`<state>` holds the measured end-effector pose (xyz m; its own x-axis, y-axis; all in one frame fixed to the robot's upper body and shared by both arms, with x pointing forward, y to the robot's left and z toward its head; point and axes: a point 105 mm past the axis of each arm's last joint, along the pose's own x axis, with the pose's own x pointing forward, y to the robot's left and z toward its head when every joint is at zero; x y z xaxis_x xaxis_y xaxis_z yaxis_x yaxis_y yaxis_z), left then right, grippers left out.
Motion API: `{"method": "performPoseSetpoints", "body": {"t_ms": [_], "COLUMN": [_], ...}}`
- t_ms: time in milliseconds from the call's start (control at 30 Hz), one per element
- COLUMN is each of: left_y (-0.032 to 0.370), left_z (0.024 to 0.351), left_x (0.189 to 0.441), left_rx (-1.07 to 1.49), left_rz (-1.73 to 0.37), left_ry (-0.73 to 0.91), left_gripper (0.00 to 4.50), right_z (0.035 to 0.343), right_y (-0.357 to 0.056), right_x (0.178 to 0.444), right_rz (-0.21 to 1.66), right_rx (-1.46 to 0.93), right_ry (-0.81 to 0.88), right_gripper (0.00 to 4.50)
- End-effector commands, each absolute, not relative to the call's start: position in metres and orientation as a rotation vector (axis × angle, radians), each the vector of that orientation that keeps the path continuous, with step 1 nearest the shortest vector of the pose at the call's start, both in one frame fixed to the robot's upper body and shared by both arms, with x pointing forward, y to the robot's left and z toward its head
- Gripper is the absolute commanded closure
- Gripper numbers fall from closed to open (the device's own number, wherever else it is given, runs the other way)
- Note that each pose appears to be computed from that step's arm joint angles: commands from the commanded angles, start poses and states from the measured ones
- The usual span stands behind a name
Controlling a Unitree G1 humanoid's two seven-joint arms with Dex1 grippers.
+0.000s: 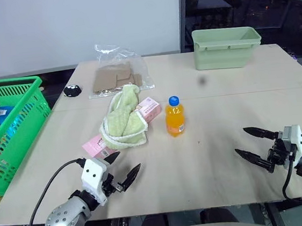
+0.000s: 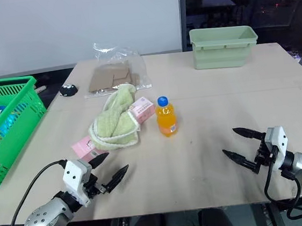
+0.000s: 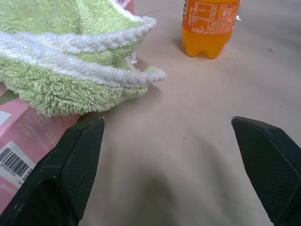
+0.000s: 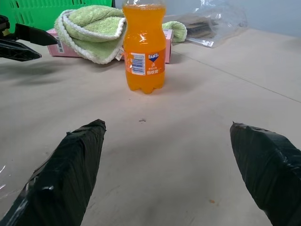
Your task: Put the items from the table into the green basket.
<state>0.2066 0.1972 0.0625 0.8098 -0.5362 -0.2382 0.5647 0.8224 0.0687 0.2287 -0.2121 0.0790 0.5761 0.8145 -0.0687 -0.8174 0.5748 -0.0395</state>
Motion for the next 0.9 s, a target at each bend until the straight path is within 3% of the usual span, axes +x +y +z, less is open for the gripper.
{"method": "performPoseSetpoints", "body": {"t_ms": [33, 700, 800, 900], "left_y": [0.195, 0.188, 0.187, 0.195], "left_z": [0.077, 0.076, 0.089, 0.122], "left_x": [0.209, 0.207, 0.21, 0.227], "left_rx": [0.17, 0.143, 0.131, 0.155], "left_rz": [-0.6, -0.611, -0.62, -0.604], "left_ry": [0.152, 0.141, 0.085, -0.018], "left_gripper": [0.04, 0.04, 0.04, 0.04], "right_z": [0.088, 0.08, 0.083, 0.098], "right_y": [-0.216, -0.219, -0.216, -0.198], "right_x": [0.231, 0.232, 0.23, 0.213], "right_rz": [0.943, 0.925, 0.956, 1.123], "right_rx": [-0.106, -0.12, -0.121, -0.017], "right_ry": [0.006, 0.019, 0.01, 0.026], "right_gripper": [0.0, 0.0, 0.0, 0.0]}}
